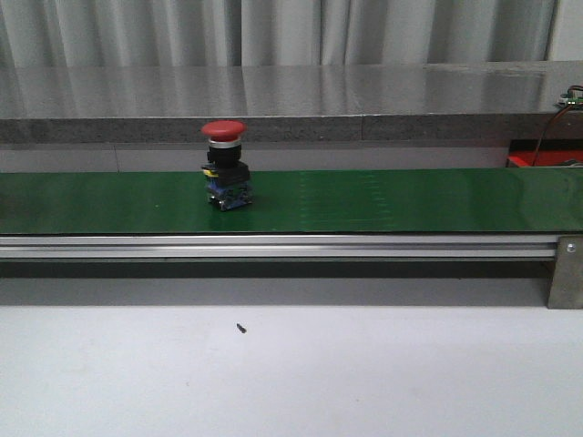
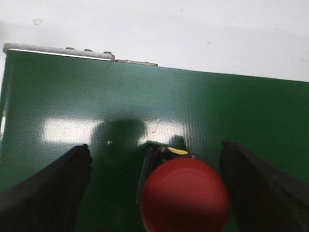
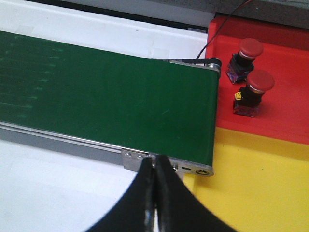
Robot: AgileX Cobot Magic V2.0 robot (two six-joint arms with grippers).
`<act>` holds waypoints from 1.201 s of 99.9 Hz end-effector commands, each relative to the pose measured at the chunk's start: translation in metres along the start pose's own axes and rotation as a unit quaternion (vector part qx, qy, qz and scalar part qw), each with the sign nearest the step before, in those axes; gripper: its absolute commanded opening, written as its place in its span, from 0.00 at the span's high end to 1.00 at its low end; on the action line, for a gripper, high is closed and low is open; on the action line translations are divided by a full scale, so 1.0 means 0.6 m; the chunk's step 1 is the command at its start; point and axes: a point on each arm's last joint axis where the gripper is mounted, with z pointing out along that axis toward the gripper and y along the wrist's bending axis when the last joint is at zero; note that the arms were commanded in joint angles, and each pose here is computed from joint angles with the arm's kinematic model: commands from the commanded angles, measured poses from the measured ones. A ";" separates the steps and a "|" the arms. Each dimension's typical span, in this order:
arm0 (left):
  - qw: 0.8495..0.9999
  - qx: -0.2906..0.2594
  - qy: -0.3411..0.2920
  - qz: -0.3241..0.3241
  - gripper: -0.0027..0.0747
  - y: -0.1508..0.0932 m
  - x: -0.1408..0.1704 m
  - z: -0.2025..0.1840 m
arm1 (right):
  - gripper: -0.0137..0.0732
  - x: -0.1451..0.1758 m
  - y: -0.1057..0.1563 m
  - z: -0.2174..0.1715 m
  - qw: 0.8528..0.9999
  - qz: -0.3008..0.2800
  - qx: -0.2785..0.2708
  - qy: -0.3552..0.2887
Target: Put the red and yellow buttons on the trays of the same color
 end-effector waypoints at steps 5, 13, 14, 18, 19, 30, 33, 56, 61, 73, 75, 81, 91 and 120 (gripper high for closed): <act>0.996 0.008 -0.086 -0.001 0.20 -0.018 -0.028 -0.068 | 0.95 -0.020 -0.005 -0.009 0.999 0.007 0.013 -0.042; 0.994 0.011 -0.110 0.001 0.20 -0.024 -0.030 -0.098 | 0.95 -0.020 -0.005 -0.009 0.999 0.007 0.013 -0.042; 0.994 0.011 -0.112 0.002 0.20 -0.025 -0.030 -0.101 | 0.95 -0.020 -0.005 -0.009 0.999 0.007 0.013 -0.042; 0.992 0.011 -0.125 0.006 0.20 -0.030 -0.030 -0.120 | 0.95 -0.020 -0.005 -0.009 0.999 0.007 0.013 -0.042; 0.992 0.011 -0.127 0.006 0.20 -0.030 -0.030 -0.123 | 0.95 -0.020 -0.005 -0.009 0.999 0.007 0.013 -0.042; 0.985 0.015 -0.167 0.046 0.20 -0.054 -0.027 -0.178 | 0.95 -0.020 -0.005 -0.009 0.999 0.007 0.013 -0.042; 0.983 0.018 -0.176 0.056 0.20 -0.062 -0.024 -0.191 | 0.95 -0.020 -0.005 -0.009 0.999 0.007 0.013 -0.042; 0.952 0.043 -0.283 0.106 0.20 -0.125 0.040 -0.285 | 0.95 -0.020 -0.005 -0.009 0.999 0.007 0.013 -0.042; 0.946 0.047 -0.301 0.111 0.20 -0.132 0.059 -0.296 | 0.95 -0.020 -0.005 -0.009 0.999 0.007 0.013 -0.042; 0.932 0.058 -0.338 0.120 0.21 -0.141 0.119 -0.311 | 0.95 -0.020 -0.005 -0.009 0.999 0.007 0.013 -0.042; 0.930 0.059 -0.342 0.121 0.21 -0.140 0.131 -0.312 | 0.95 -0.020 -0.005 -0.009 0.999 0.007 0.013 -0.042; 0.928 0.064 -0.348 0.119 0.23 -0.138 0.165 -0.312 | 0.95 -0.020 -0.005 -0.009 0.999 0.007 0.013 -0.042; 0.929 0.066 -0.346 0.114 0.31 -0.127 0.217 -0.306 | 0.95 -0.020 -0.005 -0.009 0.999 0.007 0.013 -0.042; 0.926 0.060 -0.357 0.108 0.81 -0.100 0.326 -0.277 | 0.95 -0.021 -0.005 -0.009 0.999 0.008 0.013 -0.043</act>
